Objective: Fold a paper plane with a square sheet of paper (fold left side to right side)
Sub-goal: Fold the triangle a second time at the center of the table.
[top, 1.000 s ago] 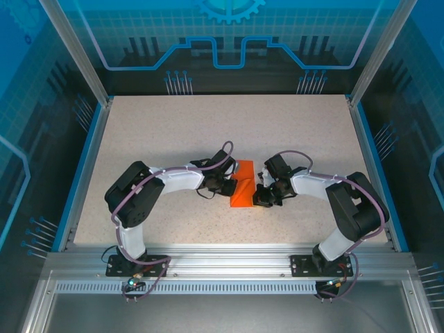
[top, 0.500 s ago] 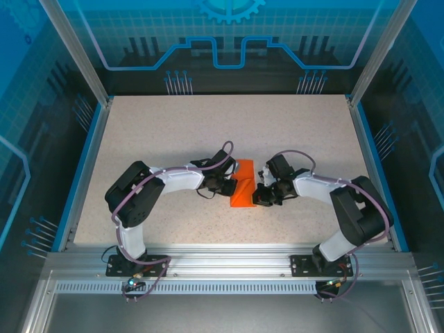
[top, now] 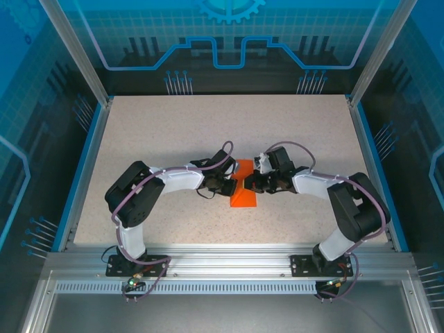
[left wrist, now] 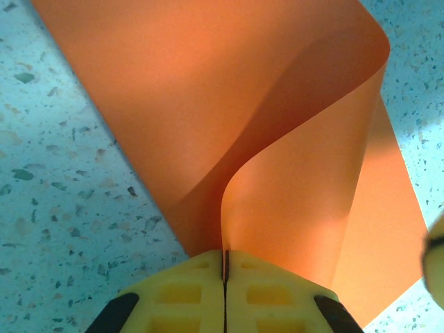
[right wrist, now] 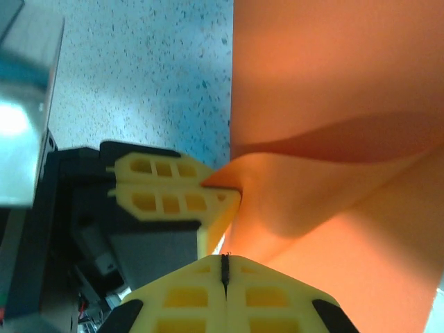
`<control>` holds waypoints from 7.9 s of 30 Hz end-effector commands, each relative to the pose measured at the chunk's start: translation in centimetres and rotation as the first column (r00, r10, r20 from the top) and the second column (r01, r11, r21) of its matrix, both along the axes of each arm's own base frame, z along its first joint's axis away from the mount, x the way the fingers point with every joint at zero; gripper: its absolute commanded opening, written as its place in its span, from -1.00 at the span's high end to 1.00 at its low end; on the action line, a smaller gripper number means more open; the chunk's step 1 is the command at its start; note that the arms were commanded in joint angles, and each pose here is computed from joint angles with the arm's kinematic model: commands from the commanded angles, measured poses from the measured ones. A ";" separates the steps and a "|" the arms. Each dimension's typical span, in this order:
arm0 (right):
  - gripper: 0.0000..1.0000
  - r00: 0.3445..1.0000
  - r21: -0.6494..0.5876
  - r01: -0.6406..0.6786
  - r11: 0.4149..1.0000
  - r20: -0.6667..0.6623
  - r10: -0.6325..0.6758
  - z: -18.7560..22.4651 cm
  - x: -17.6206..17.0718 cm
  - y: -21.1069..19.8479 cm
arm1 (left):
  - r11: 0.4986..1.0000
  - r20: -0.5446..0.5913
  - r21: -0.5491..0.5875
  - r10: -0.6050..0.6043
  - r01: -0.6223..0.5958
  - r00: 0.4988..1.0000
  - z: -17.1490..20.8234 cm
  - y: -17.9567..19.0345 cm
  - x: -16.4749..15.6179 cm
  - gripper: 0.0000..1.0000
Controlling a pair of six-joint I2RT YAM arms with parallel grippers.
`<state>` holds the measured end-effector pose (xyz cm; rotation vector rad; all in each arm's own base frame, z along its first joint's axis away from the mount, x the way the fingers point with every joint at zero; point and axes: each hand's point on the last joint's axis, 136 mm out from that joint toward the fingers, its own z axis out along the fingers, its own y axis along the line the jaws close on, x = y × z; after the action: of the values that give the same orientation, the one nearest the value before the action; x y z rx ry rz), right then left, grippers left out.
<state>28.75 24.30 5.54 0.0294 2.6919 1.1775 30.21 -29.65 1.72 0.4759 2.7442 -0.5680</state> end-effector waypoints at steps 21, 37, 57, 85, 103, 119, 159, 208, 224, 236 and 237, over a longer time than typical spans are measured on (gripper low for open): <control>1.00 0.997 -0.060 -0.040 0.997 -0.070 0.036 -3.5 0.6 1.0 | 0.999 -0.034 0.008 -0.031 0.032 0.999 -1.1 -0.2 -0.8 0.86; 1.00 0.994 -0.166 -0.046 0.985 -0.107 0.028 -5.3 -0.6 -0.7 | 0.999 -0.030 0.011 -0.036 0.036 0.999 -0.8 -0.1 -0.9 0.83; 1.00 0.991 -0.192 -0.034 0.981 -0.133 0.008 -6.3 -1.5 -1.5 | 0.986 -0.074 -0.149 -0.087 0.076 0.993 6.1 -0.7 -4.0 0.38; 1.00 0.990 -0.197 -0.039 0.980 -0.143 0.010 -6.4 -1.7 -1.6 | 0.982 -0.262 -0.178 -0.104 0.058 0.959 0.0 -1.9 -5.7 0.47; 1.00 0.993 -0.186 -0.044 0.982 -0.119 0.021 -5.7 -1.4 -1.5 | 0.994 -0.261 -0.104 -0.041 0.014 0.964 -2.3 0.0 -5.9 0.92; 1.00 0.994 -0.093 -0.105 0.990 0.015 0.107 -1.6 -2.4 0.7 | 0.994 -0.254 -0.108 -0.049 0.022 0.966 -2.6 0.2 -6.3 1.00; 1.00 0.993 -0.252 -0.113 0.961 -0.070 0.098 -5.3 -1.4 -1.0 | 0.996 -0.263 -0.084 -0.043 0.021 0.964 -3.4 0.7 -6.6 1.00; 1.00 1.000 -0.141 -0.021 0.990 0.009 0.023 -0.4 2.8 -4.8 | 0.993 -0.250 -0.116 -0.045 0.016 0.967 -2.7 -0.1 -6.1 1.00; 1.00 0.990 -0.193 -0.087 0.977 -0.129 0.062 -5.3 -0.1 -2.0 | 0.980 -0.211 -0.195 -0.079 0.037 0.974 0.9 -1.9 -4.9 1.00; 1.00 0.984 -0.222 -0.091 0.971 -0.167 0.054 -6.1 -0.7 -2.5 | 0.974 -0.210 -0.215 -0.122 0.076 0.970 0.8 -3.8 -3.5 1.00; 1.00 0.985 -0.224 -0.092 0.970 -0.166 0.055 -6.1 -0.8 -2.5 | 0.974 -0.215 -0.212 -0.123 0.077 0.969 0.5 -3.8 -3.4 1.00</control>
<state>29.55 22.53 1.14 -0.0481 2.8823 0.9757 27.24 -33.38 3.01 0.4920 2.8065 -0.9657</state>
